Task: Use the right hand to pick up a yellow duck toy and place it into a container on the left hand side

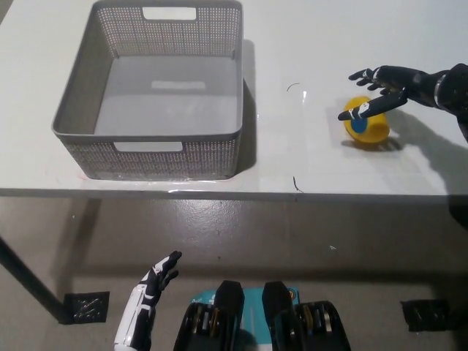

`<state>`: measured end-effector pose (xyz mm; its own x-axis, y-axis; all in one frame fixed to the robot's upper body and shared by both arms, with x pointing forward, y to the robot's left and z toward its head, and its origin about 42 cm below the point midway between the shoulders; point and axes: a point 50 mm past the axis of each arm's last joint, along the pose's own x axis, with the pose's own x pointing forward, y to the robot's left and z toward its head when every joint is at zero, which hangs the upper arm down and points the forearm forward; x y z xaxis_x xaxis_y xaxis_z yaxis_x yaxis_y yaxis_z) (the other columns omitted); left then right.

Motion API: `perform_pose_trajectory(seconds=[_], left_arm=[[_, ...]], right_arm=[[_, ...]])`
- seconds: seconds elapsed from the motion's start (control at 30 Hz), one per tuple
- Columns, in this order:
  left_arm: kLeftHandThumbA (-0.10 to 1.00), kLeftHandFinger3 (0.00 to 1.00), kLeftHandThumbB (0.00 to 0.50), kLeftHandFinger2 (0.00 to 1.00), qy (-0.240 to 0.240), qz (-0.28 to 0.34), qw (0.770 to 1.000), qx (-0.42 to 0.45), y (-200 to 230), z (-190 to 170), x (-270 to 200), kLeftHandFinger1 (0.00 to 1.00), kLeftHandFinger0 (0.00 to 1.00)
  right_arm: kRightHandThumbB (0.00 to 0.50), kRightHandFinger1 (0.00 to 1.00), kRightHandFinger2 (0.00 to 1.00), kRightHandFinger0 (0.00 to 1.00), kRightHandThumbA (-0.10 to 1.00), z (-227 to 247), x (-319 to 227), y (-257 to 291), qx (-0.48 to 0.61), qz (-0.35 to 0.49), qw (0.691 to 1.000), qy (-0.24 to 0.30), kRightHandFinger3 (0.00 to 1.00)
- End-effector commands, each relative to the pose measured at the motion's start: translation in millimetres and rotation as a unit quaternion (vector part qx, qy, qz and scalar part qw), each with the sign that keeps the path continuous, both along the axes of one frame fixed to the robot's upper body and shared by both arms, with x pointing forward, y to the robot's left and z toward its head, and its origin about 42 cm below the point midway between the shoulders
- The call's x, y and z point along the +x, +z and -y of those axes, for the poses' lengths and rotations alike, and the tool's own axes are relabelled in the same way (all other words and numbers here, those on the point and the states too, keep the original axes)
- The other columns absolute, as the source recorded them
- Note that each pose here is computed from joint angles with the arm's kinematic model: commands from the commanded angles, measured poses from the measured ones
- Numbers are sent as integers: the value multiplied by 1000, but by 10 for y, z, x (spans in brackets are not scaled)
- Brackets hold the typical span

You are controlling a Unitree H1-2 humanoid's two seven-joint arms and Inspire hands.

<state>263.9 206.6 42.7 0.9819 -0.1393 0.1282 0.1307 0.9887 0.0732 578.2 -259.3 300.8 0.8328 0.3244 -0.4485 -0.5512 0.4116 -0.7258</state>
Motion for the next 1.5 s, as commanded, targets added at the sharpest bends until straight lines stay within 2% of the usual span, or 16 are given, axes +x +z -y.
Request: perform_pose_trajectory(seconds=[0.0,0.5,0.77,0.93,1.03,1.13,1.3,1.43,1.47], left_arm=[[1000,1000,500,1000,-8,28,1000,-1,88,-23,39,1000,1000],[1000,1000,500,1000,-9,30,1000,1,97,-30,52,1000,1000],[1000,1000,500,1000,-11,34,999,6,122,-42,67,1000,1000],[1000,1000,500,1000,-10,38,999,12,138,-43,77,1000,1000],[1000,1000,500,1000,-10,41,999,10,156,-41,86,1000,1000],[1000,1000,500,1000,-9,41,999,7,158,-45,94,1000,1000],[1000,1000,500,1000,-6,45,999,7,175,-64,90,1000,1000],[1000,1000,500,1000,-4,46,999,7,182,-80,93,1000,1000],[1000,1000,500,1000,-4,46,999,7,182,-85,94,1000,1000]], right_arm=[[459,1000,1000,1000,923,-40,112,539,-13,47,999,8,1000],[446,1000,1000,1000,902,-115,145,545,-30,46,998,12,1000],[436,1000,1000,1000,939,-217,151,409,-41,34,998,16,1000],[382,1000,1000,1000,1000,-252,148,372,-58,39,997,33,1000],[362,1000,1000,1000,1000,-285,146,322,-62,40,996,40,1000],[373,1000,1000,1000,1000,-333,149,324,-60,38,997,43,1000],[357,1000,1000,1000,977,-381,148,312,-53,35,997,48,1000],[411,1000,1000,1000,975,-346,150,286,-50,32,998,34,1000],[410,1000,1000,1000,968,-322,150,279,-52,31,998,30,1000]])
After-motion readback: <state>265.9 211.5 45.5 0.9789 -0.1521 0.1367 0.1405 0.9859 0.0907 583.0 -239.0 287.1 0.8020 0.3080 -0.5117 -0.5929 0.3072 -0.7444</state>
